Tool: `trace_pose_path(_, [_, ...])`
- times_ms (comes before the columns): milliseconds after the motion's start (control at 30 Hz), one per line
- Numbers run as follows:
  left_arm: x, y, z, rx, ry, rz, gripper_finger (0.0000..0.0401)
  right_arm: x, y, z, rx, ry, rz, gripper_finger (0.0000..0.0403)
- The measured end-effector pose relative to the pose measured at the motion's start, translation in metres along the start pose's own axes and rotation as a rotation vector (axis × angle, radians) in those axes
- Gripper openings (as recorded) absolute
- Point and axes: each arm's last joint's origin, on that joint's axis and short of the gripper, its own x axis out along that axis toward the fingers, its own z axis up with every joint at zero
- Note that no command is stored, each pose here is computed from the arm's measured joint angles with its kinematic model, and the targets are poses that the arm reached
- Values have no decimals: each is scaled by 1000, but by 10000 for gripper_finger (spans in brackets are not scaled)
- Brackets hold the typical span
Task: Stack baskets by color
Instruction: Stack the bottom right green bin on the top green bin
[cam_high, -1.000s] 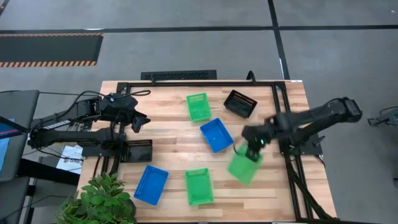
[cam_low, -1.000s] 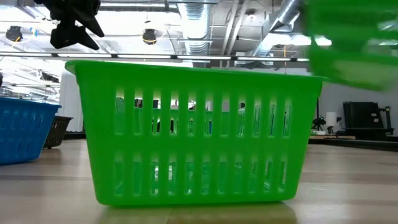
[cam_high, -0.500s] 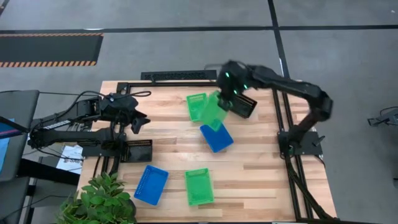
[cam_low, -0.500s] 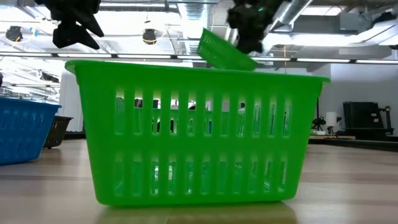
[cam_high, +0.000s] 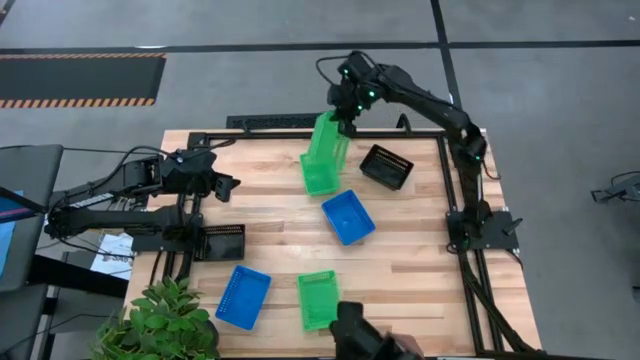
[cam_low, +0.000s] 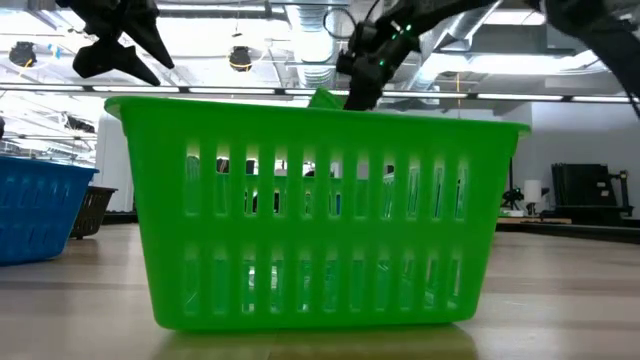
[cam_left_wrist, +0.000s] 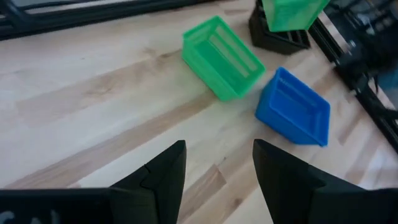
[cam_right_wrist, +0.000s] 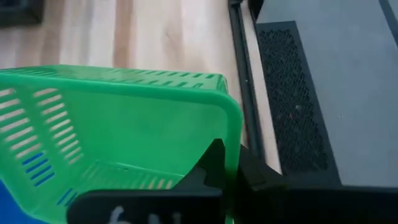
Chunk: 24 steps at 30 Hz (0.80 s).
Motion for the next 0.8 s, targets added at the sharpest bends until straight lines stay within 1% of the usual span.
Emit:
trace_pose_path(67, [0,0,0,-16,-13,13,174,11,-8,-1,-35,9,10,8])
trace_pose_path(133, [0,1,0,-32,-18,18,174,23,-11,-3,-72,33,48,6])
trace_pose_path(233, [0,1,1,-45,-19,19,174,41,-15,-6,-117,64,77,15])
trace_pose_path(333, [0,1,1,-63,-26,26,174,59,-17,-11,-118,92,98,23])
trace_pose_path(467, [0,2,2,-77,-56,54,174,66,-17,-12,-155,103,114,12])
trace_pose_path(567, [0,2,2,-83,-71,67,174,71,-8,-9,-175,110,134,7])
trace_pose_path(667, [0,2,2,-85,-78,74,174,75,3,-2,-227,94,141,18])
trace_pose_path(800, [0,3,2,-90,-90,84,174,77,8,2,-245,90,142,27])
